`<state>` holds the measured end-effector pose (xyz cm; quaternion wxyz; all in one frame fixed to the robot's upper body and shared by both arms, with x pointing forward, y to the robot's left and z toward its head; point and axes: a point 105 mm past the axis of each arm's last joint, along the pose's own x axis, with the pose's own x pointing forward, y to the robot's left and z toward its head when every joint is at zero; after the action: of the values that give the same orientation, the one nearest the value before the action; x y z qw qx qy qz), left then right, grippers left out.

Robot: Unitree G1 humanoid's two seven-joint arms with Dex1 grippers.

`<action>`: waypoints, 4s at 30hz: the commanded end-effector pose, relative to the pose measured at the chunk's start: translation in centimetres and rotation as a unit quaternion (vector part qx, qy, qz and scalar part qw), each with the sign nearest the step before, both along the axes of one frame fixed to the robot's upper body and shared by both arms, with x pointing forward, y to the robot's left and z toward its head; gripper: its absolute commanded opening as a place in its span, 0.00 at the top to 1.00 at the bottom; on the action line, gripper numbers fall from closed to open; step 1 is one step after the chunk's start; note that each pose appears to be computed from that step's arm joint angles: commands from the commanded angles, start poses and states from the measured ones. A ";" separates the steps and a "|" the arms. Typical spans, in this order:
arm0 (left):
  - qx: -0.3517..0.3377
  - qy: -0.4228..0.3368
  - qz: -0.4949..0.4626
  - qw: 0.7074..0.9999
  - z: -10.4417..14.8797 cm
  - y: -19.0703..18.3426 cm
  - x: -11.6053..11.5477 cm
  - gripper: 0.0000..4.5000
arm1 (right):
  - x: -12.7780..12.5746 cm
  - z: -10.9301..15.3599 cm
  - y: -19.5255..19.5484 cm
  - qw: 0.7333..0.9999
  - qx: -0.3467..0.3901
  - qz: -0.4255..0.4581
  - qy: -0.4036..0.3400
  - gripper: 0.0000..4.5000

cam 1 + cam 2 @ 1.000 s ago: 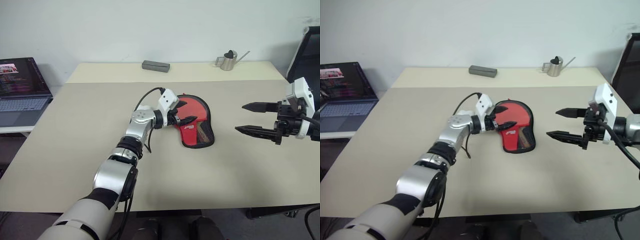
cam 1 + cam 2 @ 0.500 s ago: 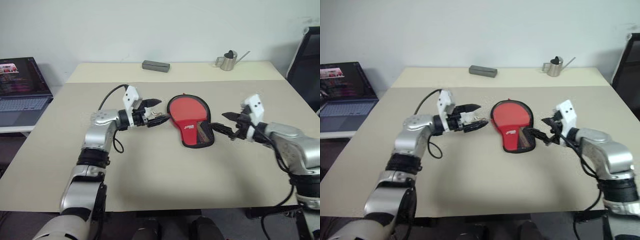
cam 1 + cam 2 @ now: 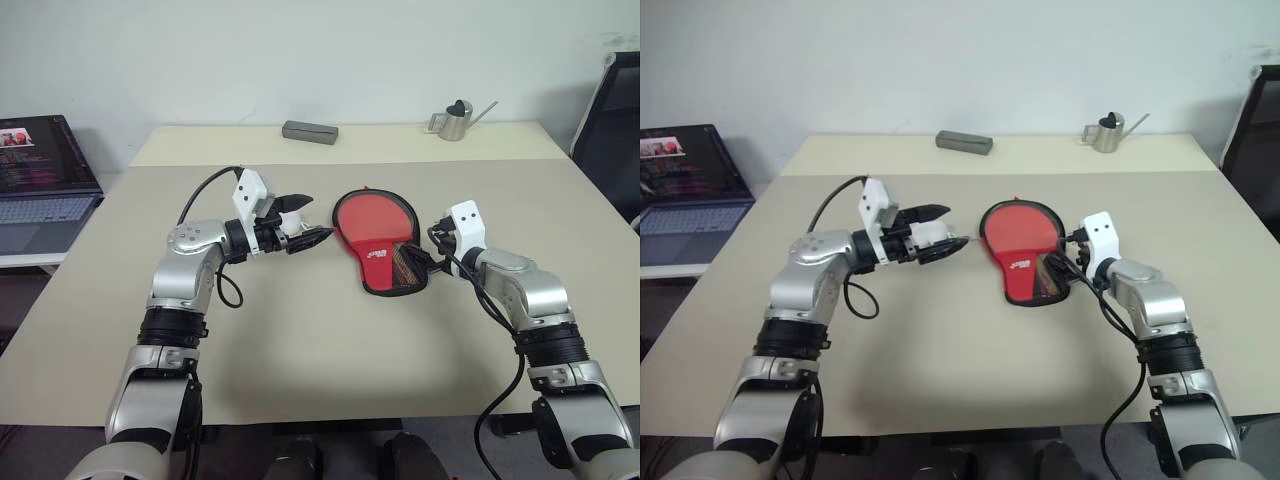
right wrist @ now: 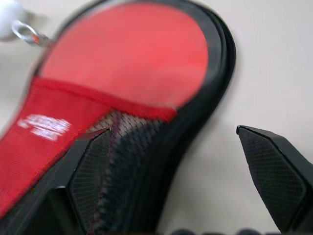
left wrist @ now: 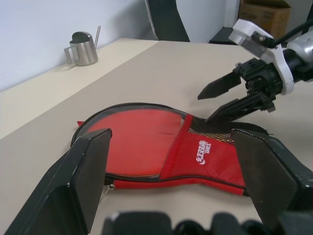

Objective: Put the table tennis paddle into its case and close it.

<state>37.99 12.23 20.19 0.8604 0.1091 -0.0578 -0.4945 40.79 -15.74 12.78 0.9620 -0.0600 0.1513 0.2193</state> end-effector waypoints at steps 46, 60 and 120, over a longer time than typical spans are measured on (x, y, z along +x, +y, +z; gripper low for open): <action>0.039 0.019 -0.067 0.997 0.1 0.9 -3.3 0.05 | 1.7 -4.0 4.1 0.995 0.011 0.038 0.087 1.00; 0.061 0.073 -0.104 0.990 -0.3 2.6 -6.1 0.05 | 0.6 -0.7 2.8 0.989 0.090 -0.018 0.115 1.00; 0.155 0.152 -0.321 0.922 -2.7 0.3 -15.7 0.05 | -16.5 -5.4 -0.4 0.958 0.116 -0.058 0.255 1.00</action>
<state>22.96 12.53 16.91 0.6399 0.1287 0.1280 -0.7467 25.69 -16.48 8.58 0.9188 0.1214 0.3321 0.1754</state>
